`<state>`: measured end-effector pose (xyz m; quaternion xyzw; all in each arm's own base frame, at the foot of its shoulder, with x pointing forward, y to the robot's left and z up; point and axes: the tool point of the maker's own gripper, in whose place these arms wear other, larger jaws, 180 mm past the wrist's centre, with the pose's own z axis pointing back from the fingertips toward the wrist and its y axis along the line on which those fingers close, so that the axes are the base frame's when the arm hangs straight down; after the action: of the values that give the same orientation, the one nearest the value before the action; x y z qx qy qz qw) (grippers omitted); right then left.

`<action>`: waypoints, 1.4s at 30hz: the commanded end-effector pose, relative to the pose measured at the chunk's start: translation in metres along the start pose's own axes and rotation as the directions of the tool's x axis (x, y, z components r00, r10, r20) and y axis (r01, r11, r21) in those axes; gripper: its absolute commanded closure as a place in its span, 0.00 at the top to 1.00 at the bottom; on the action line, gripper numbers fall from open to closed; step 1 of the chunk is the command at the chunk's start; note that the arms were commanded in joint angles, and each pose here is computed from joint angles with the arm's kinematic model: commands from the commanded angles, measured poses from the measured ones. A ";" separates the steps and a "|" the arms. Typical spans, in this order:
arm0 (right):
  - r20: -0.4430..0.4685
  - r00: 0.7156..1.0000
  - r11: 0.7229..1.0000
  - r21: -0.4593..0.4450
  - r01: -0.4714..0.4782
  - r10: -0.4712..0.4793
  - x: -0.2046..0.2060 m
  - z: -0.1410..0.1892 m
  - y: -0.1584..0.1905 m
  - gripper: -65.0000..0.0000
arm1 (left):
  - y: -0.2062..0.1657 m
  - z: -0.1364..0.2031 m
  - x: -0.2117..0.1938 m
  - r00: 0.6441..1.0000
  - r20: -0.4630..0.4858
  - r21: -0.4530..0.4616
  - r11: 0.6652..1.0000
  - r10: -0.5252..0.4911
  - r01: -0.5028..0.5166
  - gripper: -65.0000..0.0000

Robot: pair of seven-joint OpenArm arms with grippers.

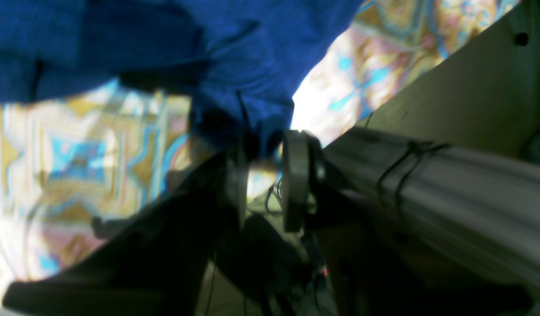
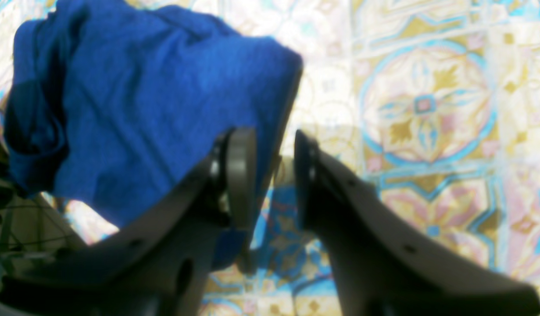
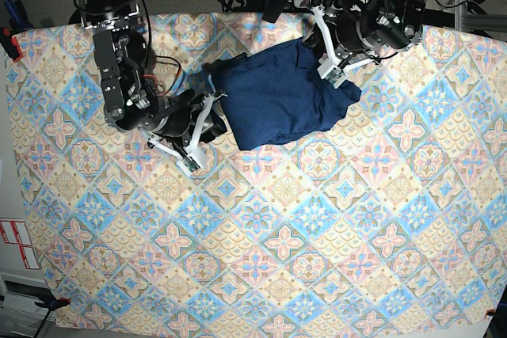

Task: Fold the T-shirt properly
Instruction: 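Push the shirt bundle edges inward with both grippers to square it, then grasp the shirt bundle sides with both grippers and compress it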

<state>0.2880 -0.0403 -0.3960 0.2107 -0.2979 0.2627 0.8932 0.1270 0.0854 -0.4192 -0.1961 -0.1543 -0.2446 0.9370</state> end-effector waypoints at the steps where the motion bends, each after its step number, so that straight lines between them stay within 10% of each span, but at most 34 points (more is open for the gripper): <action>1: 0.063 0.998 1.000 0.015 -0.023 0.022 0.022 0.002 0.004 0.23 | 0.002 0.006 0.003 1.000 0.018 -0.007 1.000 0.001 0.000 0.24; 29: 0.030 0.980 0.974 0.107 -0.201 0.199 0.048 -0.024 0.041 0.16 | -0.017 0.011 0.063 0.934 0.246 -0.268 0.944 0.258 -0.190 0.25; 42: -0.106 0.879 0.885 0.084 -0.458 0.465 0.064 -0.075 0.038 0.10 | -0.039 -0.043 0.054 0.988 0.116 -0.230 0.971 0.100 -0.071 0.09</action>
<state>0.3301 0.0387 -0.4191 0.1282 -0.2486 0.4895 0.8260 0.1538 0.0177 -0.4317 -0.3136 -0.1620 -0.2065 0.9126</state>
